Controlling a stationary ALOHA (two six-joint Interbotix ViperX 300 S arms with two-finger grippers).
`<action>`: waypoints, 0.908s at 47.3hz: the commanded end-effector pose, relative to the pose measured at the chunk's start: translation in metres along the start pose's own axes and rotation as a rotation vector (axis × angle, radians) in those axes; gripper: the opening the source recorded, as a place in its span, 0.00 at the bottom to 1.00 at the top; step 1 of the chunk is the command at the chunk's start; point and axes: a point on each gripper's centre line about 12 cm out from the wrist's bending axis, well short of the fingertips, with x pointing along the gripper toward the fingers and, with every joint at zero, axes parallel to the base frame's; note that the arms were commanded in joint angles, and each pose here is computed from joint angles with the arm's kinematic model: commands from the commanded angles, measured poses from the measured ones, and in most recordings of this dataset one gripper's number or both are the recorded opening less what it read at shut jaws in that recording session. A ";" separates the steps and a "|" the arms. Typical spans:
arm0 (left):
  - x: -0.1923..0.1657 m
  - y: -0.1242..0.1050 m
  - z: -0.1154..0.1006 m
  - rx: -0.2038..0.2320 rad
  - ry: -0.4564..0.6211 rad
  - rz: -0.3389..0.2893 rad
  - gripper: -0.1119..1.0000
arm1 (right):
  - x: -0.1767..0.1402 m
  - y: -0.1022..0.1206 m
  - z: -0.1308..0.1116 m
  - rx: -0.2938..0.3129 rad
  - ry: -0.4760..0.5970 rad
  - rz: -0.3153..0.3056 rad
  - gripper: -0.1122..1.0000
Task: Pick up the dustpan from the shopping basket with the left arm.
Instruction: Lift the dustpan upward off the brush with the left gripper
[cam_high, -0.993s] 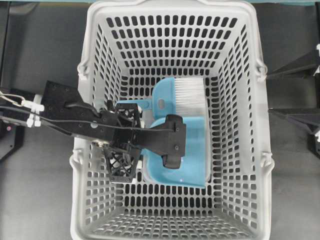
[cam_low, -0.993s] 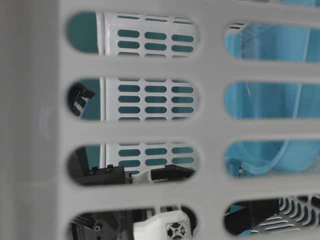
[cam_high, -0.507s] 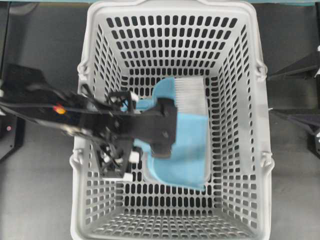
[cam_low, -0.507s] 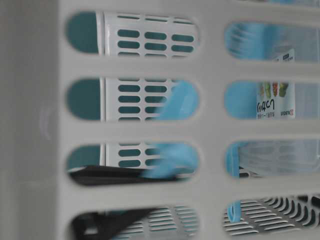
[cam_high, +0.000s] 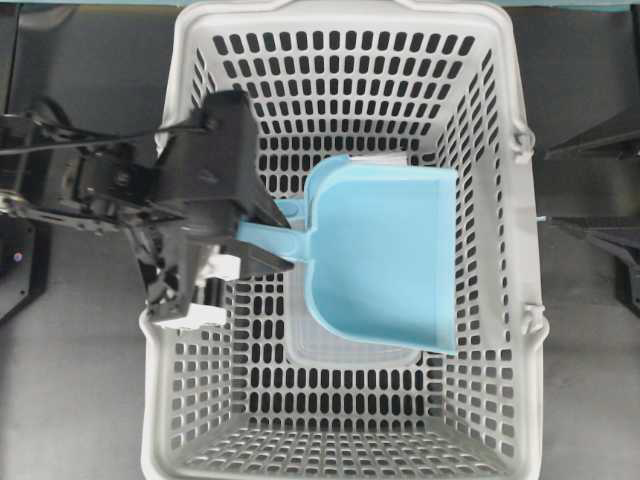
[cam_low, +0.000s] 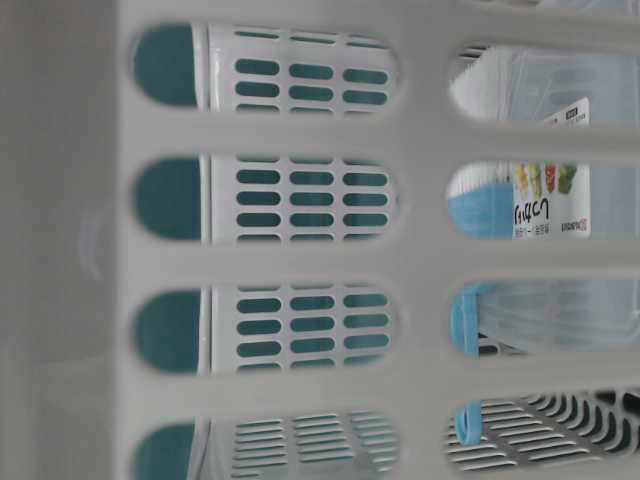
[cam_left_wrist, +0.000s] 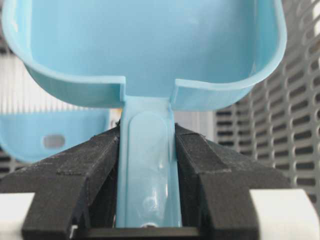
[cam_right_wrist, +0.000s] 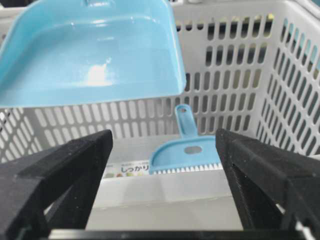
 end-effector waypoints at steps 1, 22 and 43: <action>-0.018 0.000 0.009 0.002 -0.106 -0.008 0.36 | 0.001 0.000 0.004 0.005 -0.014 0.001 0.81; -0.025 0.000 0.007 0.002 -0.154 -0.013 0.36 | 0.001 0.000 0.005 0.006 -0.022 0.000 0.81; -0.025 0.000 0.007 0.002 -0.156 -0.013 0.36 | 0.001 0.000 0.005 0.006 -0.025 0.000 0.81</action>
